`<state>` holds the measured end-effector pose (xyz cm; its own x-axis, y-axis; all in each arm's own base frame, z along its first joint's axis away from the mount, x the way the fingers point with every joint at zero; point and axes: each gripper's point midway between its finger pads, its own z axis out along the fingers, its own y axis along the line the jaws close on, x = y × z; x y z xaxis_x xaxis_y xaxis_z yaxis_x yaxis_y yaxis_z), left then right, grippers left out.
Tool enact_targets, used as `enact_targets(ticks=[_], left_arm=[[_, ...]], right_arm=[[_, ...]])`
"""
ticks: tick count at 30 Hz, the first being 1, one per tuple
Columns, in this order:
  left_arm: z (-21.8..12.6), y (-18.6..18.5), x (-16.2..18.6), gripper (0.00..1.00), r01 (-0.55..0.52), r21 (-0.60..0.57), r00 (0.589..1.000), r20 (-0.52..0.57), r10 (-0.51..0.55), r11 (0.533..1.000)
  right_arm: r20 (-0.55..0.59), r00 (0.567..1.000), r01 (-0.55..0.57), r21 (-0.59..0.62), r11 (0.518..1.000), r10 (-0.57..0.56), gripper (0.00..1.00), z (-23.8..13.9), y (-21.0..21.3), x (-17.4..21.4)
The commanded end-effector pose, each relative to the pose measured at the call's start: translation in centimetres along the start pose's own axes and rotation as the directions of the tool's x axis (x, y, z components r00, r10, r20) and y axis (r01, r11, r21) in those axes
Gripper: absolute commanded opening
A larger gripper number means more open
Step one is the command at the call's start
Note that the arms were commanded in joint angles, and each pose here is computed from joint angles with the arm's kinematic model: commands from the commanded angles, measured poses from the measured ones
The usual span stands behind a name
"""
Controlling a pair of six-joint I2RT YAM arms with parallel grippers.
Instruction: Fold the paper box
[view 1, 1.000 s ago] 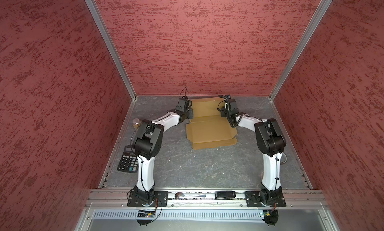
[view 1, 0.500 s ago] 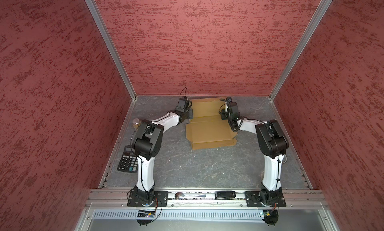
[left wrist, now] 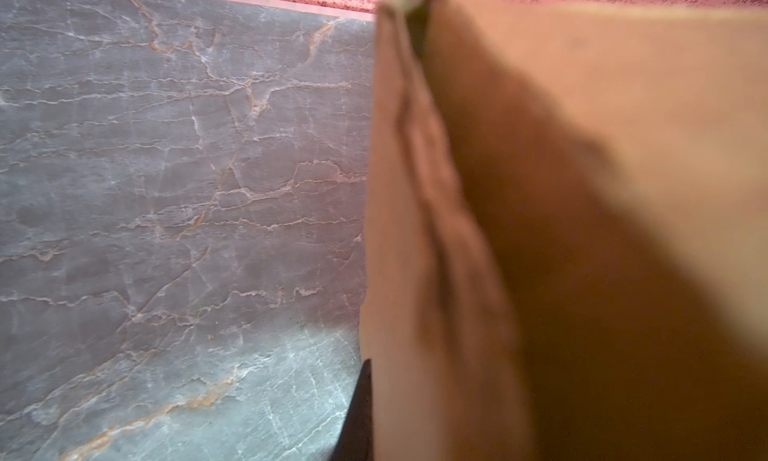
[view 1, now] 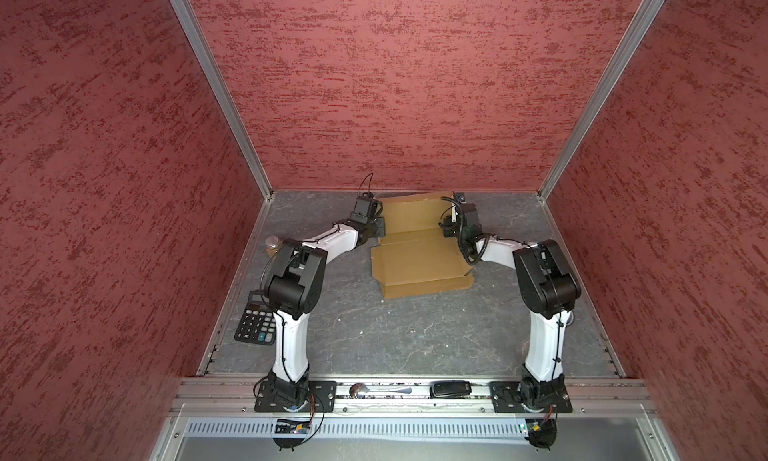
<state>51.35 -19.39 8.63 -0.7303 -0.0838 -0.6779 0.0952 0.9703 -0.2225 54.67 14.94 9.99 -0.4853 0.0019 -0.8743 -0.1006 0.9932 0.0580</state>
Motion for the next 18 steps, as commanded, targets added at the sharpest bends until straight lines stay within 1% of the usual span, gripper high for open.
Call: enact_targets(ticks=[1, 8, 18], left_arm=[[0.5, 1.2, 4.2, 0.07, -0.006, -0.027, 0.990, -0.138, 0.002, 1.000], [0.3, 1.2, 3.8, 0.09, -0.002, -0.026, 0.992, -0.129, -0.001, 1.000], [0.1, 1.0, 3.3, 0.13, 0.008, -0.022, 0.993, -0.120, -0.010, 1.000]], right_arm=[[0.089, 0.996, -0.011, -0.010, 1.000, 0.012, 0.25, -1.0, 0.4, -3.2], [0.077, 0.997, -0.002, -0.015, 1.000, 0.003, 0.14, -0.7, 0.5, -3.0], [0.065, 0.998, 0.006, -0.021, 1.000, -0.004, 0.10, -0.5, 0.7, -2.7]])
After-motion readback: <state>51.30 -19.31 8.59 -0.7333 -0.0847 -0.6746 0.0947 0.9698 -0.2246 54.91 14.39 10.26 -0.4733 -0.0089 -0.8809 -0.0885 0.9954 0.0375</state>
